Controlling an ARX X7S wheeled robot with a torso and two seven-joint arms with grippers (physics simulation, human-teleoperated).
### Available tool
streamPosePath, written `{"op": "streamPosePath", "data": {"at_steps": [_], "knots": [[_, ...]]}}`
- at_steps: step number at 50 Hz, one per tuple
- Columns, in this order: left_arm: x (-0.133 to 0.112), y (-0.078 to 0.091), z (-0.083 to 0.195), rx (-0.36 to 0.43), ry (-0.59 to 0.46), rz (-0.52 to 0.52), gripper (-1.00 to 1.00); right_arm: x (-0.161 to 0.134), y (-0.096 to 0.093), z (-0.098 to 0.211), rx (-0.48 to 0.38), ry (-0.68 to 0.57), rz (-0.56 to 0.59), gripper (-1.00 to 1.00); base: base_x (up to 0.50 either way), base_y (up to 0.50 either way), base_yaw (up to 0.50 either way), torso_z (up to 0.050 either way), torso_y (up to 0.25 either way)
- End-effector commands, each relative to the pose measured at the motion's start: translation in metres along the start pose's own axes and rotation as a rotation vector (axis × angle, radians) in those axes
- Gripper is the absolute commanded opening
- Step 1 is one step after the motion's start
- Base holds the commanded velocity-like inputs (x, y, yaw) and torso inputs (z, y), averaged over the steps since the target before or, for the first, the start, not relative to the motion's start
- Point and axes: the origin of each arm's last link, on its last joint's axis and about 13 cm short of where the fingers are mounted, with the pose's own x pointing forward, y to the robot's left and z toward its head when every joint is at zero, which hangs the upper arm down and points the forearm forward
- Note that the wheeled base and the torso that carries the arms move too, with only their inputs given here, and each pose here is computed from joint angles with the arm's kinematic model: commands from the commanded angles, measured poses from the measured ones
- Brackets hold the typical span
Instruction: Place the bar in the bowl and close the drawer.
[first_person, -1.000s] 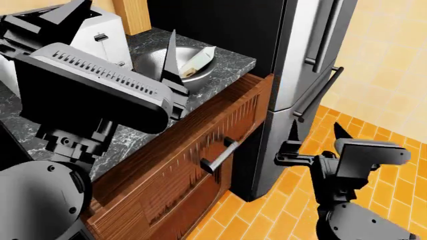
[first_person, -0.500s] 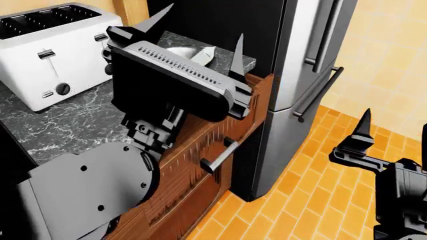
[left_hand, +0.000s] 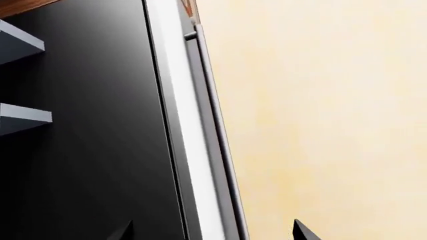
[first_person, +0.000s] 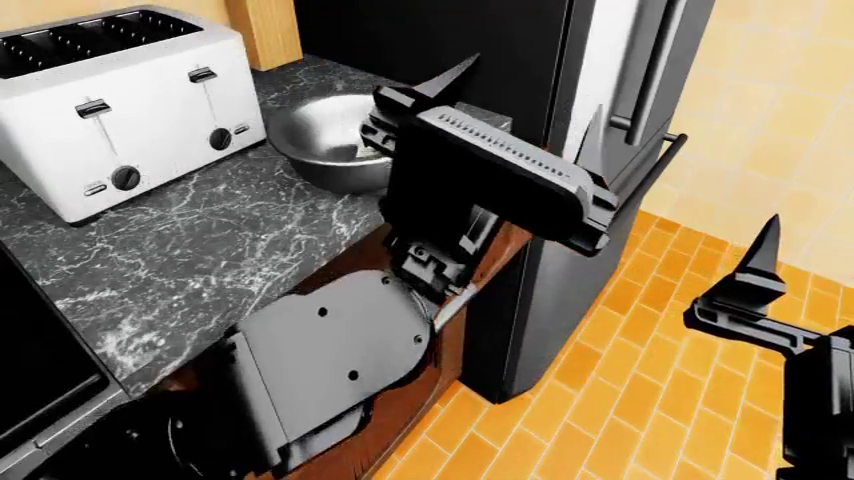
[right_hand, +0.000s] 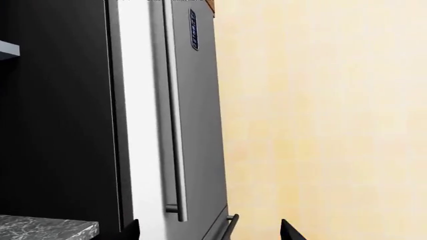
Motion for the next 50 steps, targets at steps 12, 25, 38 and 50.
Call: {"op": "streamPosePath", "data": {"at_steps": [12,25,38,50], "knots": [[0.030,-0.030,-0.063,-0.171,0.156,0.036,1.00,0.003,0.002,0.007,-0.014,-0.016,0.005,1.00,0.00,0.00,0.00,0.000,0.000],[0.023,-0.040,-0.095,-0.216,0.258,0.083,1.00,-0.001,0.000,0.009,-0.025,-0.016,0.003,1.00,0.00,0.00,0.00,0.000,0.000],[0.003,-0.045,-0.119,-0.151,0.363,0.113,1.00,0.000,0.003,0.006,-0.025,-0.008,0.009,1.00,0.00,0.00,0.00,0.000,0.000],[-0.017,-0.045,-0.142,-0.116,0.436,0.227,1.00,0.003,0.006,0.003,-0.025,-0.002,0.015,1.00,0.00,0.00,0.00,0.000,0.000]]}}
